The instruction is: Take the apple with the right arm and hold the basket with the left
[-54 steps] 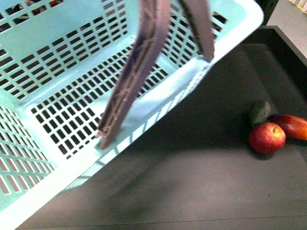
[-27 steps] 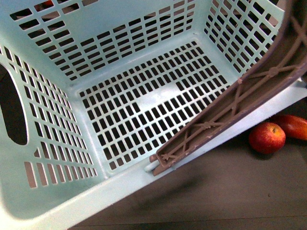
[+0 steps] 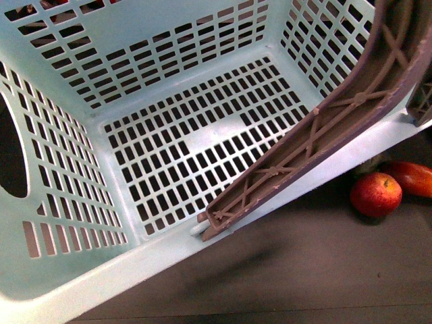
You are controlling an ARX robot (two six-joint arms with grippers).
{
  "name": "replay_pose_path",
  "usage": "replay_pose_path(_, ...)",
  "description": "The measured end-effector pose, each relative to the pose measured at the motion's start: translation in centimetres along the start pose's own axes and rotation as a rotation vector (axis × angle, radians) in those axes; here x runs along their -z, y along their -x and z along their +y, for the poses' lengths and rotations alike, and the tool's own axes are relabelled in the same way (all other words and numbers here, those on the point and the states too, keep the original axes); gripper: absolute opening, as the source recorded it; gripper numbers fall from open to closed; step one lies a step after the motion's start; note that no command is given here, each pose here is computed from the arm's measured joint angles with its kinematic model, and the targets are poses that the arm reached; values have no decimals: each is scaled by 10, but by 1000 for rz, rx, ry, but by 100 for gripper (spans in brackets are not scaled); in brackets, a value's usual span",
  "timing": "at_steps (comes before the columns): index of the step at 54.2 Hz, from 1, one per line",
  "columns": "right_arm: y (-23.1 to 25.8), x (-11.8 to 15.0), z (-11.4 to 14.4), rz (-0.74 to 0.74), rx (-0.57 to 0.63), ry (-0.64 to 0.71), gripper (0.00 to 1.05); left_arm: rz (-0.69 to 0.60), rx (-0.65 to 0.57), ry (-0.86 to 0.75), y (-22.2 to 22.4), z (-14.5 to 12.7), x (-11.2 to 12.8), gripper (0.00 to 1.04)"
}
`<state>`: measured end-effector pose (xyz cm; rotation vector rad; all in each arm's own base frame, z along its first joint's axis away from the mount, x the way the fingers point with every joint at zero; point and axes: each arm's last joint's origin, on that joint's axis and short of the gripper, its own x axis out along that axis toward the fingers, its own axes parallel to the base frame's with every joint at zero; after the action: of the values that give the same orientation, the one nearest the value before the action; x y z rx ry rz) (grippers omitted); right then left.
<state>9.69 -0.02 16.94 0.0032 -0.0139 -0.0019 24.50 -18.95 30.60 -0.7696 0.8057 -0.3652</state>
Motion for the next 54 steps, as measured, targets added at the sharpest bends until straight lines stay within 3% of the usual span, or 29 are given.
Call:
replay_pose_path(2, 0, 1, 0, 20, 11, 9, 96, 0, 0, 0, 0, 0, 0, 19)
replay_pose_path(8, -5, 6, -9, 410, 90, 88, 96, -3, -2, 0, 0, 0, 0, 19)
replay_pose_path(12, -11, 15, -17, 514, 99, 86, 96, -3, -2, -4, 0, 0, 0, 19)
replay_pose_path(19, -32, 25, -43, 563, 169, 113, 96, -2, -2, -3, 0, 0, 0, 19)
replay_pose_path(32, -78, 59, -62, 656, 158, 221, 96, -2, -1, -3, 0, 0, 0, 19)
replay_pose_path(43, -132, 103, -57, 844, 33, 201, 96, -3, -2, -4, 0, 0, 0, 19)
replay_pose_path(54, -183, 144, -43, 959, 48, 127, 96, -2, -1, -3, 0, 0, 0, 19)
